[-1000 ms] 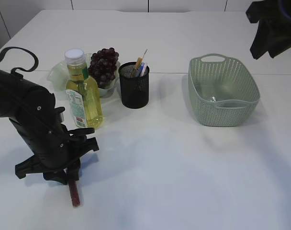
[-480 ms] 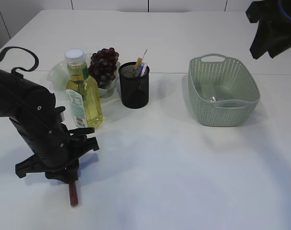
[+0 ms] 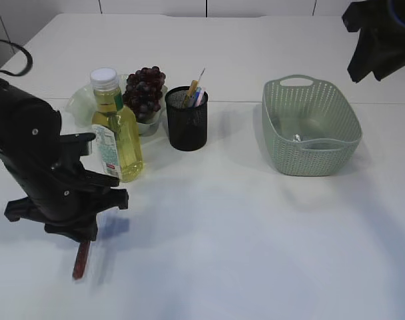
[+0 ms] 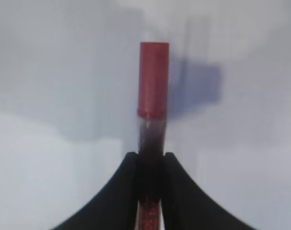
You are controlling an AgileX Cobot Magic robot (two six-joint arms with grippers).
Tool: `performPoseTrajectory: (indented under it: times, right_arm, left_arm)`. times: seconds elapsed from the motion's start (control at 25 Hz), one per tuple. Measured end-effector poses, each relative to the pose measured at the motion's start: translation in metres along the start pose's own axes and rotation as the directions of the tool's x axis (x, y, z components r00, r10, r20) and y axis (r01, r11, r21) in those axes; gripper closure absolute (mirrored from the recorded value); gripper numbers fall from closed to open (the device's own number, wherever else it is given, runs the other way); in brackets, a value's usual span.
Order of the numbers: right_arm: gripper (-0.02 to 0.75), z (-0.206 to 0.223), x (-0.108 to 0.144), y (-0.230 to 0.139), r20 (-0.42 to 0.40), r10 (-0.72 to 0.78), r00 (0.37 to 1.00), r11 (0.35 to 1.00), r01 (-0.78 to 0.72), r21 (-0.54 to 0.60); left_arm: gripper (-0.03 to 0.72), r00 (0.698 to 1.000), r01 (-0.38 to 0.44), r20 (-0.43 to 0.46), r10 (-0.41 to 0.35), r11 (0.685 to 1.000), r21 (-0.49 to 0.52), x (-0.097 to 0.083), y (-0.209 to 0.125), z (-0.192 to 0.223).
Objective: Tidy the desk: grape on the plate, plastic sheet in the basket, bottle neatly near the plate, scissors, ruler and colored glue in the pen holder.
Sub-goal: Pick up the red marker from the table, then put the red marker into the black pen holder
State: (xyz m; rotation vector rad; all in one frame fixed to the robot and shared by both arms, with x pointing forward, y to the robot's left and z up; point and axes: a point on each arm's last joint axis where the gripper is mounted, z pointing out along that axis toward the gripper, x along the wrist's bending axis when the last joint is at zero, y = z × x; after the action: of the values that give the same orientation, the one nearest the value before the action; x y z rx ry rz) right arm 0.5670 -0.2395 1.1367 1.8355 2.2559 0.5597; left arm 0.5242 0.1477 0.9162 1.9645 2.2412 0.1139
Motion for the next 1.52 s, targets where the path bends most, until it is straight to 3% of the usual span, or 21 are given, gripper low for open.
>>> performPoseTrajectory:
  times: [0.24,0.36,0.48,0.6,0.76,0.96,1.04,1.36,1.52]
  right_arm:
    - [0.443,0.0,0.0,0.0,0.0,0.0,1.0,1.0,0.0,0.0]
    - [0.443,0.0,0.0,0.0,0.0,0.0,1.0,1.0,0.0,0.0]
    - [0.443,0.0,0.0,0.0,0.0,0.0,1.0,1.0,0.0,0.0]
    - [0.443,0.0,0.0,0.0,0.0,0.0,1.0,1.0,0.0,0.0]
    - [0.443,0.0,0.0,0.0,0.0,0.0,1.0,1.0,0.0,0.0]
    - [0.443,0.0,0.0,0.0,0.0,0.0,1.0,1.0,0.0,0.0]
    - [0.443,0.0,0.0,0.0,0.0,0.0,1.0,1.0,0.0,0.0]
    - [0.443,0.0,0.0,0.0,0.0,0.0,1.0,1.0,0.0,0.0]
    - [0.443,0.0,0.0,0.0,0.0,-0.001,1.0,1.0,0.001,0.0]
  left_arm:
    - [0.588,0.984,-0.164,0.053,0.17,0.98,-0.111,0.001,0.001,-0.045]
    - [0.588,0.956,-0.272,0.065,0.287,0.945,-0.183,0.0,-0.001,-0.066]
    - [0.588,0.935,-0.291,0.104,0.338,0.903,-0.317,-0.002,0.002,-0.09]
    - [0.589,0.914,-0.24,0.169,0.37,0.826,-0.509,-0.007,0.01,-0.117]
    - [0.589,0.876,-0.137,0.241,0.418,0.695,-0.706,-0.017,0.022,-0.139]
    - [0.589,0.829,0.011,0.309,0.466,0.54,-0.842,-0.027,0.034,-0.155]
    - [0.589,0.817,0.042,0.319,0.48,0.503,-0.864,-0.033,0.04,-0.153]
    - [0.59,0.806,0.074,0.327,0.493,0.465,-0.882,-0.072,0.091,-0.137]
    - [0.59,0.806,0.074,0.327,0.493,0.464,-0.883,-0.09,0.113,-0.12]
